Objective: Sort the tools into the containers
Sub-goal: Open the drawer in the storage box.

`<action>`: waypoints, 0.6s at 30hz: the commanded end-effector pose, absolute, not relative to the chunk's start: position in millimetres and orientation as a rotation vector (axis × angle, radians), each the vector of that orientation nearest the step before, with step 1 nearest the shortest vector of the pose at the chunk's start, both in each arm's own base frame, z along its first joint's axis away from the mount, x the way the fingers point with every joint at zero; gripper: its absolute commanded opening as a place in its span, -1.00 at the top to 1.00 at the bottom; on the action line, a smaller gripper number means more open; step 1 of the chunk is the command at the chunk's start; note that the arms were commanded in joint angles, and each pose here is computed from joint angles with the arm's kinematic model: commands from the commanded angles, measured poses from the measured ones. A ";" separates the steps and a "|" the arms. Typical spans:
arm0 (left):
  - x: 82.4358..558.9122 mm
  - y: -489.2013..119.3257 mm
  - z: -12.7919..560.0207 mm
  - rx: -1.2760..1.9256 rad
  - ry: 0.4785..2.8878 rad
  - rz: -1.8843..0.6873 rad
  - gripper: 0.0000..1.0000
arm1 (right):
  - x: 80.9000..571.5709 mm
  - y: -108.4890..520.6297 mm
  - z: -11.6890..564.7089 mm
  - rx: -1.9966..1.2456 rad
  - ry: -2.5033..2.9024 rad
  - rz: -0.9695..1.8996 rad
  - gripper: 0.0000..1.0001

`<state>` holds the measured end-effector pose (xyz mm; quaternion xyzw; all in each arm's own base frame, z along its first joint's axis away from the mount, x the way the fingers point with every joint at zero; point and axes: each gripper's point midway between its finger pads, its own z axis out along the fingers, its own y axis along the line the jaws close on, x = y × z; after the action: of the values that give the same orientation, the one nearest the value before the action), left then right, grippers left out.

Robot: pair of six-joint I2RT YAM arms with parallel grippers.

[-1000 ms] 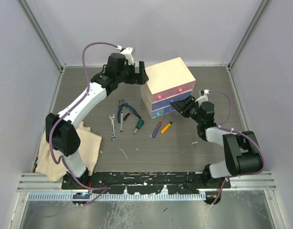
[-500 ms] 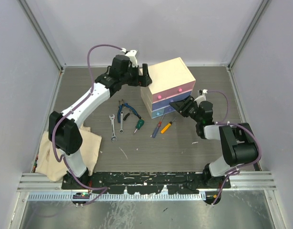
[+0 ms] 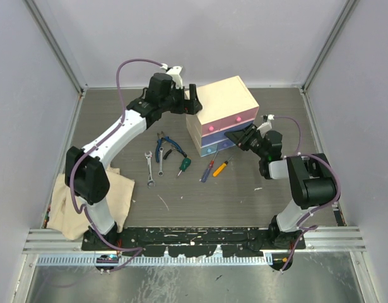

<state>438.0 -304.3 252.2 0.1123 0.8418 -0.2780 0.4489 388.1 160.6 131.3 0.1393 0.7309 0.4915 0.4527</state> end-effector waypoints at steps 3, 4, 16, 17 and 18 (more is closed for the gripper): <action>433.6 -299.5 219.7 0.314 2.165 -0.626 -0.83 | 403.4 162.1 167.8 0.262 1.678 1.228 0.43; 433.6 -299.8 219.0 0.314 2.166 -0.625 -0.83 | 402.8 162.3 168.0 0.262 1.678 1.231 0.46; 433.0 -299.6 220.3 0.302 2.172 -0.631 -0.83 | 369.2 155.0 155.0 0.279 1.770 1.166 0.59; 433.4 -299.4 219.7 0.301 2.173 -0.628 -0.83 | 365.5 154.4 152.2 0.281 1.784 1.161 0.60; 433.3 -299.3 218.3 0.301 2.177 -0.626 -0.83 | 361.5 154.1 150.8 0.279 1.792 1.158 0.60</action>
<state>438.5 -305.0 252.2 0.1123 0.8412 -0.2785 0.4497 371.9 156.1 134.4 0.1387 0.7402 0.4778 0.4522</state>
